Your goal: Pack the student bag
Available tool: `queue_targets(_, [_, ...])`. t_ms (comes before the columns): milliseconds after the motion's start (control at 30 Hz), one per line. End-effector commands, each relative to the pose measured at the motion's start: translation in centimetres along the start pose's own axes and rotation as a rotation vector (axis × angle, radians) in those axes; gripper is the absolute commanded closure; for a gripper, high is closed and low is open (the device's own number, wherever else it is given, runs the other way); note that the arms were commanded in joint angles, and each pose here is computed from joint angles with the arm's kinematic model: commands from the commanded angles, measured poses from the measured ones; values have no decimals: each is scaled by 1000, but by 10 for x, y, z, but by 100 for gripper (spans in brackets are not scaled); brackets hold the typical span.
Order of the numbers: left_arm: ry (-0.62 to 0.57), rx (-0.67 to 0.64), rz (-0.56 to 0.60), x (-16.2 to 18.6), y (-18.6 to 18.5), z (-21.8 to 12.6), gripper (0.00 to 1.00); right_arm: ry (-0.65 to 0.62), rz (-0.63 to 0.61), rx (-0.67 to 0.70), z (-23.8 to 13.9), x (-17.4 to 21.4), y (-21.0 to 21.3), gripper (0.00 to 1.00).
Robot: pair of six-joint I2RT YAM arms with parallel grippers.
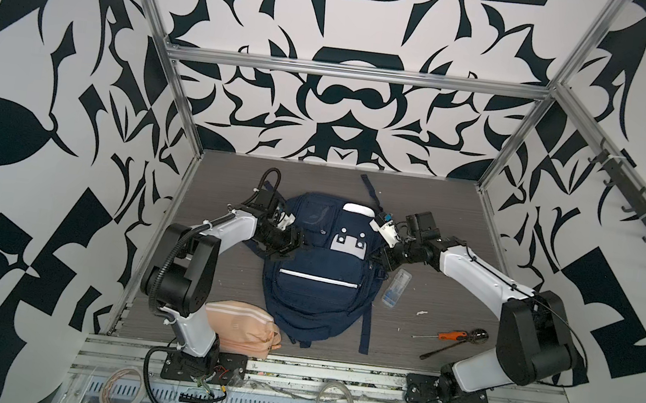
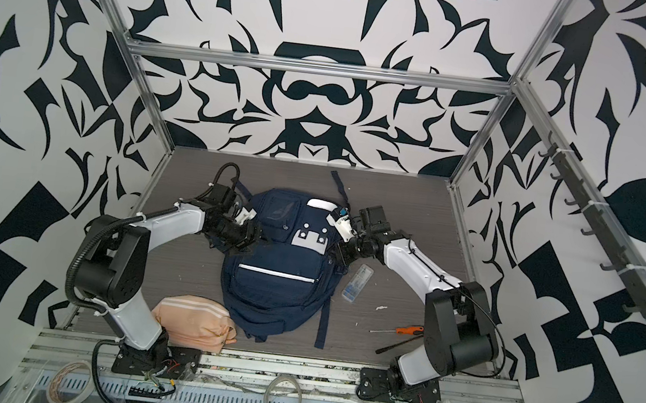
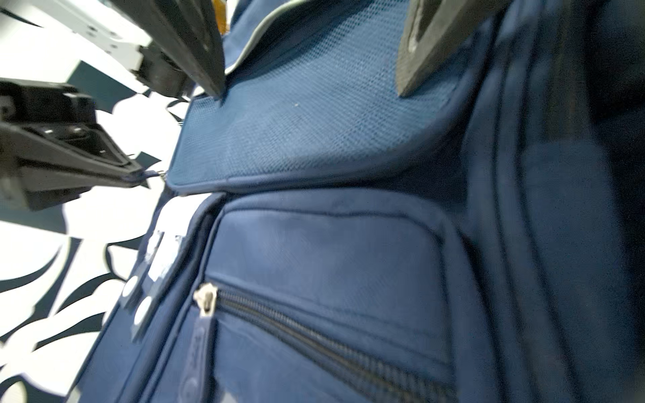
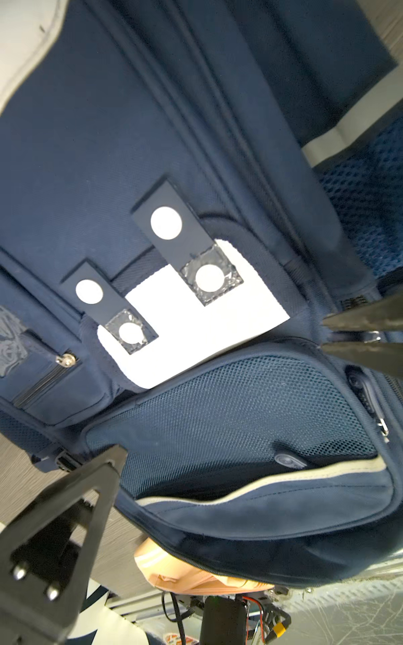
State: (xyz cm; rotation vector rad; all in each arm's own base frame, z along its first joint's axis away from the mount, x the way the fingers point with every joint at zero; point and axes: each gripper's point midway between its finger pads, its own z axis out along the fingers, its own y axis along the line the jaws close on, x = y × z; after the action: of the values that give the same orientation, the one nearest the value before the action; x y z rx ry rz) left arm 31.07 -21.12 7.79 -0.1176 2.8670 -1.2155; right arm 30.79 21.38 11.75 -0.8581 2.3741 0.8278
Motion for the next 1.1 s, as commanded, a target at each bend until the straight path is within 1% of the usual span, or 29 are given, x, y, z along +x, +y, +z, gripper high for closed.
queue_targets(0, [-23,17,-19,-15,3,5,20,-89,-87,-56,-17,-20,22,100])
queue_targets(200, [-31,15,-22,-37,7,15,20,-83,-140,-51,-30,-10,32,100])
queue_targets(333, [-50,38,-59,-58,8,23,21,-54,-181,-101,-37,-6,46,100])
queue_targets(400, [-57,55,-87,-66,9,27,21,-28,-242,-132,-39,1,61,100])
queue_targets(500, [-62,76,-110,-75,8,32,21,28,-365,-162,-35,22,82,100])
queue_targets(567, [-61,77,-102,-79,4,30,21,41,-404,-114,-31,29,77,100])
queue_targets(667, [-69,41,-56,-77,-3,17,21,-32,-415,-11,-33,14,59,100])
queue_targets(767, [-85,-11,-2,-73,-7,0,20,-118,-344,52,-38,-12,37,100])
queue_targets(867, [-114,-49,31,-74,-10,-16,20,-161,-308,146,-42,-33,10,100])
queue_targets(967, [-139,-57,33,-79,-12,-27,18,-197,-290,187,-46,-55,-11,100])
queue_targets(1033, [-142,-66,24,-82,-9,-35,16,-214,-302,185,-46,-70,-18,100])
queue_targets(1067, [-141,-82,18,-81,-6,-39,7,-218,-318,175,-46,-77,-20,100])
